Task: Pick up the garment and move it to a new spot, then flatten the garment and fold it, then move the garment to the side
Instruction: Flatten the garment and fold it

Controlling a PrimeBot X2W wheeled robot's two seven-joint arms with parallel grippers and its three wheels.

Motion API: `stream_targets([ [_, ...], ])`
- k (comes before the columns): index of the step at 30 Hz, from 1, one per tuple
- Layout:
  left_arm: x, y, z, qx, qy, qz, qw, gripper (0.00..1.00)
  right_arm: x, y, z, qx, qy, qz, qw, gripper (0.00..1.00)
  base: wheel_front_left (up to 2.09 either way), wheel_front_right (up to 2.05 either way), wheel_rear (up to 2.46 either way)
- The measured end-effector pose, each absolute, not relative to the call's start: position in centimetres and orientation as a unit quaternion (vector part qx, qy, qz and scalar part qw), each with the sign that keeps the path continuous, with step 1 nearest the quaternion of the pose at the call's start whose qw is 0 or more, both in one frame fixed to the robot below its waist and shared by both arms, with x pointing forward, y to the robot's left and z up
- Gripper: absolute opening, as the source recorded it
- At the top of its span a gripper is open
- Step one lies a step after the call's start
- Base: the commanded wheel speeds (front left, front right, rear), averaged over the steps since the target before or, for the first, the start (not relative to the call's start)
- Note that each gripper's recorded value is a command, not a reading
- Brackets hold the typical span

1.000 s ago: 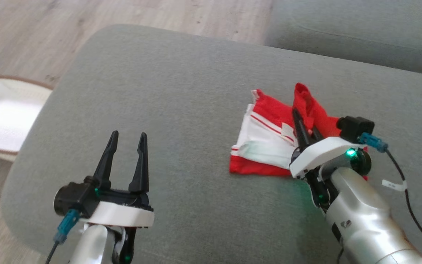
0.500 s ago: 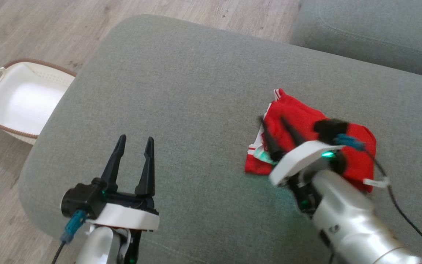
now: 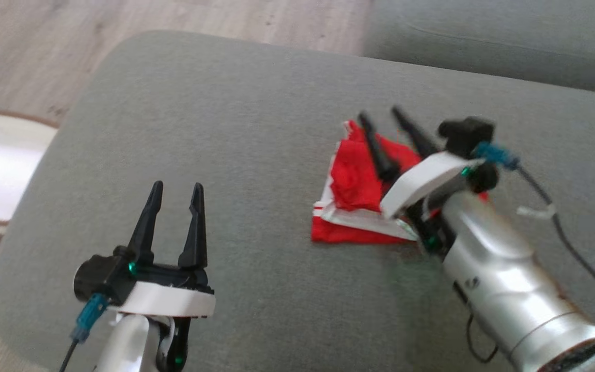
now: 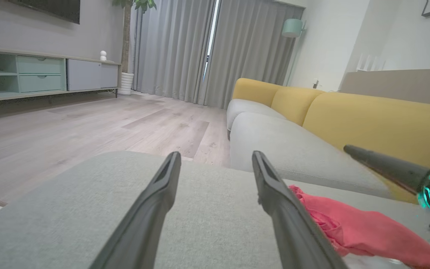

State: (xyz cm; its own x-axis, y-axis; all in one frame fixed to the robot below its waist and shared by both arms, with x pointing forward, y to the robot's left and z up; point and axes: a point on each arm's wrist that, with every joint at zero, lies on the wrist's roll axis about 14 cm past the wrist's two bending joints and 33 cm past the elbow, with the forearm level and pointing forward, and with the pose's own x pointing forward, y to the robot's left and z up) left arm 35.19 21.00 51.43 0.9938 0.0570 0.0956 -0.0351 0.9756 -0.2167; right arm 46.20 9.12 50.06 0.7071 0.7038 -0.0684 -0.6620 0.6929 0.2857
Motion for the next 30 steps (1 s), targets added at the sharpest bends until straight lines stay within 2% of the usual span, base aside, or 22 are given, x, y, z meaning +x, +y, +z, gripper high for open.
stream_targets([
  [5, 36.8, 18.9, 52.2, -0.112, -0.061, -0.013, 0.992, 1.00, 49.0, 2.2, 51.8, 0.081, 0.023, 0.292, 0.953, 1.00, 0.00, 0.00, 0.00],
  [14, 39.3, 15.6, 52.8, -0.118, -0.068, -0.063, 0.989, 1.00, 46.3, -8.4, 49.4, 0.040, 0.001, 0.165, 0.985, 1.00, 0.00, 0.00, 0.00],
  [21, 40.4, 14.3, 52.7, -0.119, -0.068, -0.082, 0.987, 1.00, 43.5, -12.2, 48.9, 0.066, -0.004, 0.111, 0.992, 1.00, 0.00, 0.00, 0.00],
  [24, 40.5, 14.0, 52.4, -0.121, -0.062, -0.085, 0.987, 1.00, 42.1, -12.8, 47.5, 0.080, 0.016, 0.101, 0.992, 1.00, 0.00, 0.00, 0.00],
  [30, 40.6, 13.8, 52.0, -0.122, -0.056, -0.087, 0.987, 1.00, 41.7, -12.7, 47.5, 0.087, 0.015, 0.100, 0.991, 1.00, 0.00, 0.00, 0.00],
])
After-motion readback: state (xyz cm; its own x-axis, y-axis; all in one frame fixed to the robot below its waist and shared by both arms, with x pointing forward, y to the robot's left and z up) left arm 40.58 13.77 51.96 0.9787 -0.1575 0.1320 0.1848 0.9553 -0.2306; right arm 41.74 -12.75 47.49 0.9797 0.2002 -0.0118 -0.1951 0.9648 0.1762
